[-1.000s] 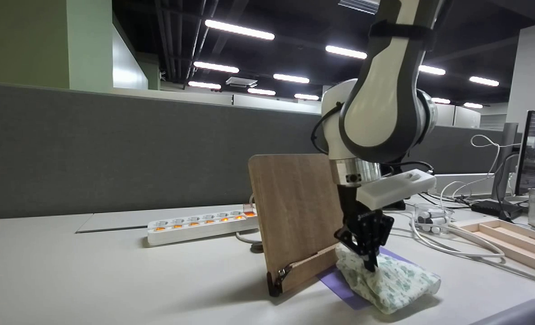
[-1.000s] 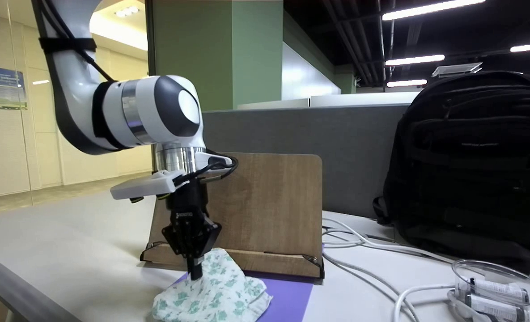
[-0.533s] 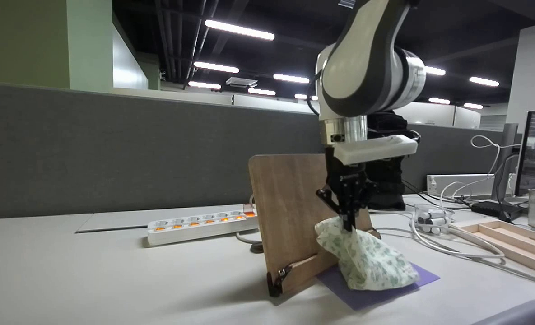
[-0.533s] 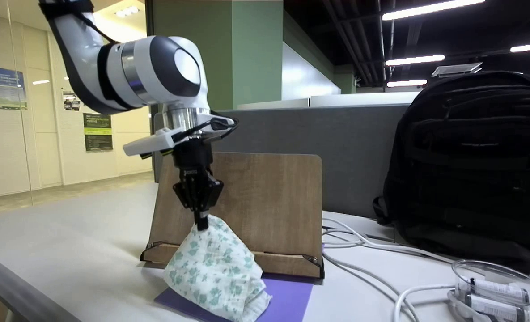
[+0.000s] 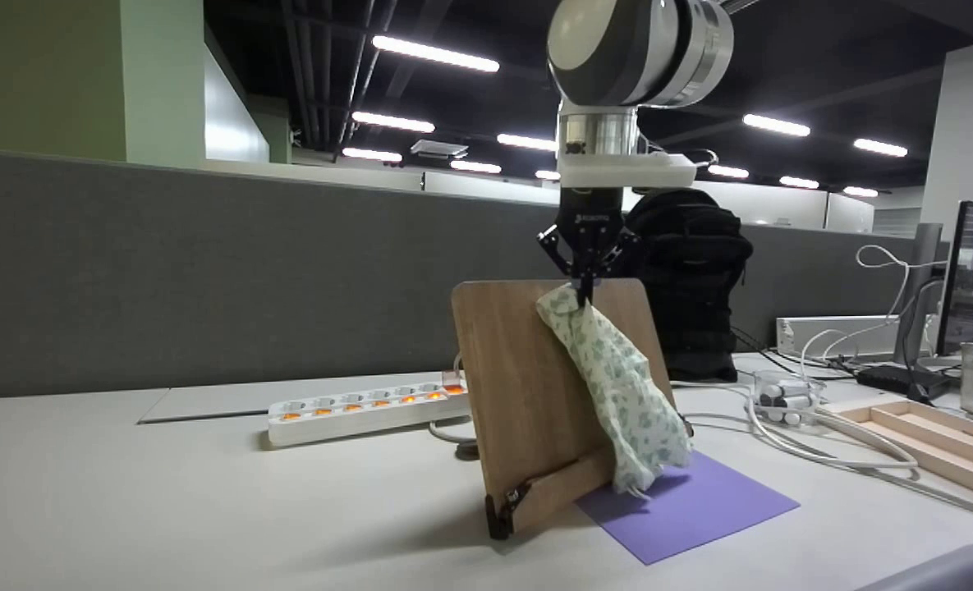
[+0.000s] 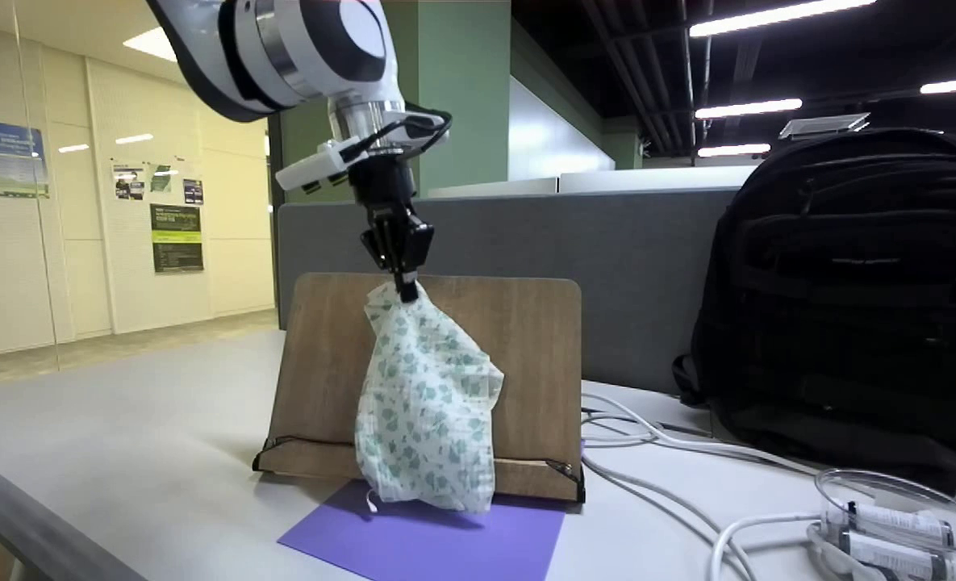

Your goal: Hang the cloth on the desk pad

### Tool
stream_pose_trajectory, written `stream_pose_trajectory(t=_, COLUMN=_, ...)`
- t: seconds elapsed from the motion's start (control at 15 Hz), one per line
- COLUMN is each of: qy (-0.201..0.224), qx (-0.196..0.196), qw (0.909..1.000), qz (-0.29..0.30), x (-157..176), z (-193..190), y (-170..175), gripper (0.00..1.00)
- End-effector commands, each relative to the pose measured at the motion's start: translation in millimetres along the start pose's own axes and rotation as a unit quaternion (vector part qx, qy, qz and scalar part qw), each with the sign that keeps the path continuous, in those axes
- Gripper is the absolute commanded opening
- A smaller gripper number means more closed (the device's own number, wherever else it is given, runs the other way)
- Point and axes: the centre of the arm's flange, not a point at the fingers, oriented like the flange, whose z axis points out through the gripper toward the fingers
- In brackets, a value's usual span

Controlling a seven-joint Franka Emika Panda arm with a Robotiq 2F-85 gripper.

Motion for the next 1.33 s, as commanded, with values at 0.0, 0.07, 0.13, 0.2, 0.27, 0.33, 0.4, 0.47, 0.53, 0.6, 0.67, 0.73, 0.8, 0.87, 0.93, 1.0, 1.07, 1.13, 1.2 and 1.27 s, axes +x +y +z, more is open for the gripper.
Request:
stream_pose_trajectory(t=0.0, qy=0.064, qx=-0.014, qw=0.9975, qz=0.026, x=31, z=-49, y=-21, gripper=0.00)
stream_pose_trajectory(t=0.07, qy=0.084, qx=-0.018, qw=0.9960, qz=0.025, x=38, z=-60, y=-26, gripper=0.00)
stream_pose_trajectory(t=0.13, qy=0.101, qx=-0.022, qw=0.9943, qz=0.026, x=45, z=-72, y=-31, gripper=0.00)
stream_pose_trajectory(t=0.2, qy=0.117, qx=-0.024, qw=0.9924, qz=0.029, x=51, z=-83, y=-36, gripper=0.00)
stream_pose_trajectory(t=0.27, qy=0.130, qx=-0.026, qw=0.9906, qz=0.033, x=57, z=-94, y=-42, gripper=0.00)
stream_pose_trajectory(t=0.33, qy=0.141, qx=-0.029, qw=0.9889, qz=0.037, x=61, z=-102, y=-47, gripper=0.00)
stream_pose_trajectory(t=0.4, qy=0.146, qx=-0.033, qw=0.9879, qz=0.040, x=64, z=-107, y=-49, gripper=0.00)
stream_pose_trajectory(t=0.47, qy=0.149, qx=-0.037, qw=0.9872, qz=0.043, x=66, z=-112, y=-52, gripper=0.00)
stream_pose_trajectory(t=0.53, qy=0.149, qx=-0.042, qw=0.9869, qz=0.046, x=67, z=-116, y=-54, gripper=0.00)
stream_pose_trajectory(t=0.6, qy=0.145, qx=-0.045, qw=0.9871, qz=0.051, x=67, z=-119, y=-55, gripper=0.00)
stream_pose_trajectory(t=0.67, qy=0.142, qx=-0.049, qw=0.9872, qz=0.054, x=67, z=-121, y=-56, gripper=0.00)
stream_pose_trajectory(t=0.73, qy=0.136, qx=-0.050, qw=0.9877, qz=0.058, x=67, z=-123, y=-58, gripper=0.00)
stream_pose_trajectory(t=0.8, qy=0.131, qx=-0.053, qw=0.9879, qz=0.064, x=67, z=-124, y=-59, gripper=0.00)
stream_pose_trajectory(t=0.87, qy=0.124, qx=-0.056, qw=0.9884, qz=0.067, x=66, z=-124, y=-59, gripper=0.00)
stream_pose_trajectory(t=0.93, qy=0.120, qx=-0.059, qw=0.9885, qz=0.071, x=65, z=-125, y=-60, gripper=0.00)
stream_pose_trajectory(t=1.0, qy=0.115, qx=-0.063, qw=0.9885, qz=0.076, x=65, z=-125, y=-60, gripper=0.00)
stream_pose_trajectory(t=1.07, qy=0.110, qx=-0.066, qw=0.9885, qz=0.081, x=64, z=-125, y=-61, gripper=0.00)
stream_pose_trajectory(t=1.13, qy=0.104, qx=-0.070, qw=0.9884, qz=0.086, x=64, z=-125, y=-61, gripper=0.00)
stream_pose_trajectory(t=1.2, qy=0.098, qx=-0.074, qw=0.9883, qz=0.090, x=63, z=-126, y=-61, gripper=0.00)
stream_pose_trajectory(t=1.27, qy=0.095, qx=-0.077, qw=0.9879, qz=0.096, x=62, z=-126, y=-61, gripper=0.00)
